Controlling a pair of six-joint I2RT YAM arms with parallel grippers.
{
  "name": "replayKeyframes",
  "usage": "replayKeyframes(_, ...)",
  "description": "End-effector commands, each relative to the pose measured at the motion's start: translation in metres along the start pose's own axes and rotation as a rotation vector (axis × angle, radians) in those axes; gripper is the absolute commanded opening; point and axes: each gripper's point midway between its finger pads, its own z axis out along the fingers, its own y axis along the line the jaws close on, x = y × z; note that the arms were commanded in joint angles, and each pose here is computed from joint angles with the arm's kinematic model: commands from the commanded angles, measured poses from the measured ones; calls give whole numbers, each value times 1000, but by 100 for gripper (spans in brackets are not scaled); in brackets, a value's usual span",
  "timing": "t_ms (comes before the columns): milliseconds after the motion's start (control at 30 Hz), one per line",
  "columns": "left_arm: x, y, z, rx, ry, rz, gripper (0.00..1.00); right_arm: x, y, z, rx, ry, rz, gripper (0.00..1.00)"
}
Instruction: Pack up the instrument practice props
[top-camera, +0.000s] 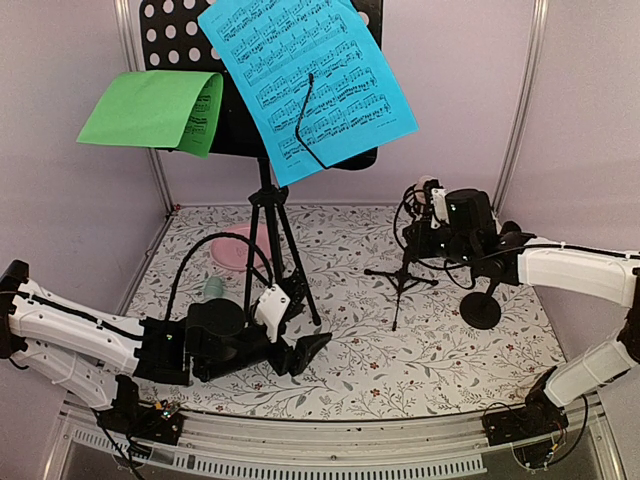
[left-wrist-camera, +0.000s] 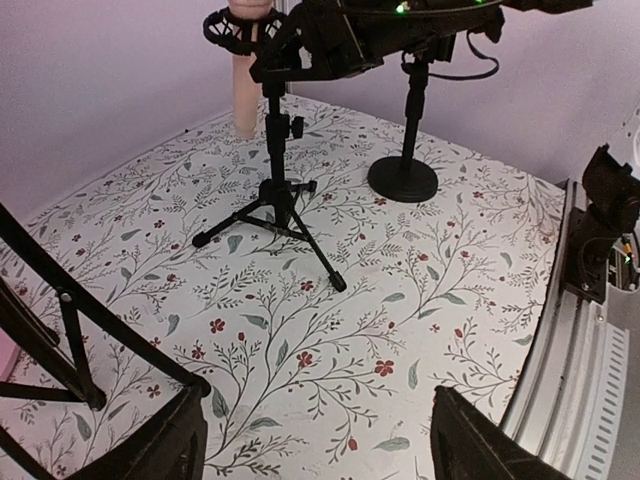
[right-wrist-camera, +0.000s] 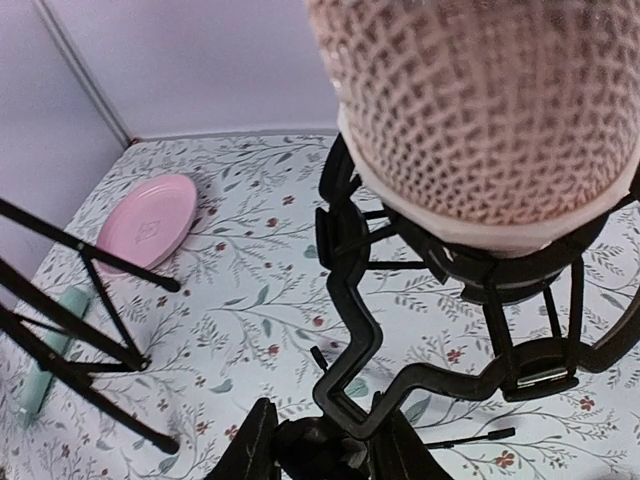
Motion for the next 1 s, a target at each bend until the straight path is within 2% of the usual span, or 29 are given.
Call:
replayKeyframes(0,-7,-2,-1,-17,-4,18,78,3,52,-30,-219,22,-57,25)
replayKeyframes(233,-21,4,-11,-28,-24,3,78,26,97,-69,-446,70,-152,26)
replayKeyframes(500,-39,14,-24,-55,-79,7,78,34,113,-91,-566,90,-193,28)
replayKeyframes(733,-60,17,-28,-62,-117,23,79,43,141,-128,-765,77,-242,28)
replayKeyframes(967,-97,-3,-38,52,-182,82,81,58,172,-157,-956,109,-301,28)
